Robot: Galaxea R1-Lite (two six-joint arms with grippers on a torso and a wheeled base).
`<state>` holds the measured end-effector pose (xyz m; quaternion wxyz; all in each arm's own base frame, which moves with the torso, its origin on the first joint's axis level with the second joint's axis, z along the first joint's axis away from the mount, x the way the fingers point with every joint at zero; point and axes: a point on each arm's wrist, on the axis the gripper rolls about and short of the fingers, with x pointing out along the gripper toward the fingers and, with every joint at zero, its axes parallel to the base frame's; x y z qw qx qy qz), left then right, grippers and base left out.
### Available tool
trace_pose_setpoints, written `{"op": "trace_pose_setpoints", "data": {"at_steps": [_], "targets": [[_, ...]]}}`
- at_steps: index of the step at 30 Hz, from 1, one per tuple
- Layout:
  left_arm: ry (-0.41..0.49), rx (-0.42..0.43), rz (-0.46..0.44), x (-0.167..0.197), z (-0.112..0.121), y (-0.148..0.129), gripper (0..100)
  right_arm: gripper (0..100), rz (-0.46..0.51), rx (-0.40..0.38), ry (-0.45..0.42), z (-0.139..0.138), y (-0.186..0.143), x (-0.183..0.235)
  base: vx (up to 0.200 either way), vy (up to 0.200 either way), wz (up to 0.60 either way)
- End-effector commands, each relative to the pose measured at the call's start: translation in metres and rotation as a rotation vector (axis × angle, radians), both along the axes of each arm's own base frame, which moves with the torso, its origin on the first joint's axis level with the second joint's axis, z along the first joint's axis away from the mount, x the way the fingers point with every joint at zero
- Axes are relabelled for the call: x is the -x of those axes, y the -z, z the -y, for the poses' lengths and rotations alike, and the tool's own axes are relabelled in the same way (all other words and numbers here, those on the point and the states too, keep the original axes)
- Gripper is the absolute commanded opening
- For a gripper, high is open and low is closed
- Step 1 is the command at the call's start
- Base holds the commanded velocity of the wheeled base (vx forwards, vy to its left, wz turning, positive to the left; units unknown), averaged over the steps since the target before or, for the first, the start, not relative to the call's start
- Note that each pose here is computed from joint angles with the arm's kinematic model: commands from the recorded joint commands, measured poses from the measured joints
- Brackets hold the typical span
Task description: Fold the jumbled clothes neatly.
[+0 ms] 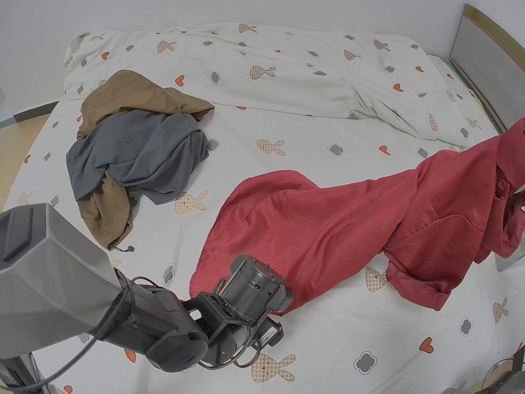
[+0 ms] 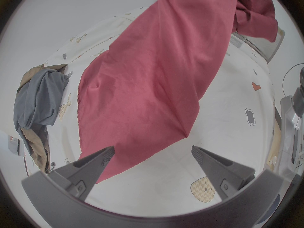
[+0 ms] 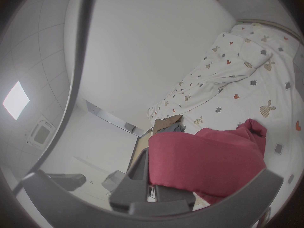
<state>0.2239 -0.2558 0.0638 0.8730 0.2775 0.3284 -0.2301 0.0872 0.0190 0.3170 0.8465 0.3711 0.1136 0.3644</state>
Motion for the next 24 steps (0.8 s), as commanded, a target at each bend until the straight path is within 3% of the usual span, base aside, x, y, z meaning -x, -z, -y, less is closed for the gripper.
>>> {"op": "trace_pose_setpoints", "data": {"at_steps": [1, 3, 9, 10, 17, 19, 23, 24], "targets": [[0.0, -0.019, -0.006, -0.006, 0.003, 0.011, 100, 0, -0.023, -0.06, -0.011, 0.0, -0.009, 0.004, 0.0, 0.0, 0.0], [-0.004, -0.015, 0.002, -0.011, 0.004, 0.014, 100, 0, -0.043, -0.096, -0.016, 0.0, -0.011, 0.008, 0.0, 0.0, 0.0], [-0.011, -0.012, 0.02, -0.026, 0.01, 0.021, 100, 0, -0.033, -0.103, -0.021, 0.0, -0.012, 0.014, 0.0, 0.0, 0.0], [-0.013, -0.011, 0.021, -0.027, 0.01, 0.021, 0, 0, -0.034, -0.103, -0.021, 0.0, -0.012, 0.013, 0.0, 0.0, 0.0], [-0.051, 0.032, 0.057, -0.033, -0.001, 0.001, 0, 0, -0.048, -0.088, -0.021, 0.0, -0.006, 0.01, 0.0, 0.0, 0.0], [-0.071, 0.065, 0.082, -0.031, -0.009, -0.015, 0, 0, -0.033, -0.042, -0.005, 0.0, 0.002, 0.006, 0.0, 0.0, 0.0], [-0.1, 0.155, 0.147, -0.018, -0.03, -0.056, 0, 0, 0.035, 0.134, 0.048, 0.001, 0.022, -0.011, 0.0, 0.0, 0.0], [-0.102, 0.159, 0.151, -0.017, -0.031, -0.058, 0, 0, 0.038, 0.141, 0.052, 0.001, 0.022, -0.011, 0.0, 0.0, 0.0]]}}
